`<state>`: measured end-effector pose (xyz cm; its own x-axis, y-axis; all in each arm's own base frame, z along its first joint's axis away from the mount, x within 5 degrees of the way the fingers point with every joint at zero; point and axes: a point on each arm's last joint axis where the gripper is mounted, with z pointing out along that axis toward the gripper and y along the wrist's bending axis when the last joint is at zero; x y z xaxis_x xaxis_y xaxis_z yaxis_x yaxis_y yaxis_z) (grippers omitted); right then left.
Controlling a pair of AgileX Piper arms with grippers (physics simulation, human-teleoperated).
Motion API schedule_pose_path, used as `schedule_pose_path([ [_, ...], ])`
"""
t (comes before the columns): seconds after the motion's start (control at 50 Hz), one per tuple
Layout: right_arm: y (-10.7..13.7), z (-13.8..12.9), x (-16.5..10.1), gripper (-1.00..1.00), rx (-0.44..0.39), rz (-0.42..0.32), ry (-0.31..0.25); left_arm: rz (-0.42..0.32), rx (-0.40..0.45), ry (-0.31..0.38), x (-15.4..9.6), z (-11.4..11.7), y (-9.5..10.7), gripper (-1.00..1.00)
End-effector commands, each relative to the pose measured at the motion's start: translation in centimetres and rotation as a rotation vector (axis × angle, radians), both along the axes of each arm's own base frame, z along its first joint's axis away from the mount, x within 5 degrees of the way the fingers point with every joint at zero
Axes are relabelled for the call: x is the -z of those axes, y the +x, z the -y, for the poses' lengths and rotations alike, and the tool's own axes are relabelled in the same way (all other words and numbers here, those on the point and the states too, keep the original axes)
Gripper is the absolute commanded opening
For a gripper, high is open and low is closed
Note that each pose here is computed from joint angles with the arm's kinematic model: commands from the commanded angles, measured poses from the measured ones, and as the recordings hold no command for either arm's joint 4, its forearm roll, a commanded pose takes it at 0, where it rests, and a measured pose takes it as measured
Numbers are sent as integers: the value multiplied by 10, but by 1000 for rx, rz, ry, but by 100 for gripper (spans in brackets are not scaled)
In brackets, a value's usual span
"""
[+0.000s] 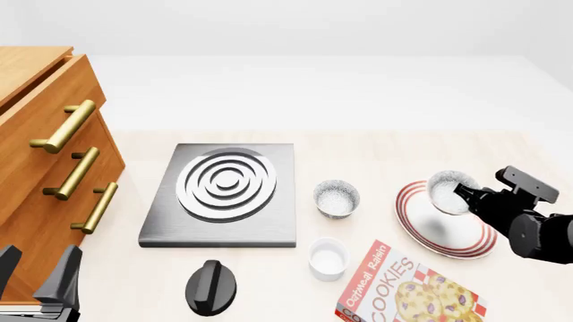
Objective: Pick the akita bowl next to the plate and place it on the plate.
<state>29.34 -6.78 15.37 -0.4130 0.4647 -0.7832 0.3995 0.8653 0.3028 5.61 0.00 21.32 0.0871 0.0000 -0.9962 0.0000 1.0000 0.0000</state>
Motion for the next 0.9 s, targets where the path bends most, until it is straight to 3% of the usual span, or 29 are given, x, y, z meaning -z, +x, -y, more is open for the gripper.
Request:
schedule_pose_path([
  [0.02, 0, -4, 9, -100, -15, -9, -2, 0, 0, 0, 0, 0, 0, 100],
  [0.9, 2, -6, 35, -100, -45, -64, -24, 0, 0, 0, 0, 0, 0, 100],
])
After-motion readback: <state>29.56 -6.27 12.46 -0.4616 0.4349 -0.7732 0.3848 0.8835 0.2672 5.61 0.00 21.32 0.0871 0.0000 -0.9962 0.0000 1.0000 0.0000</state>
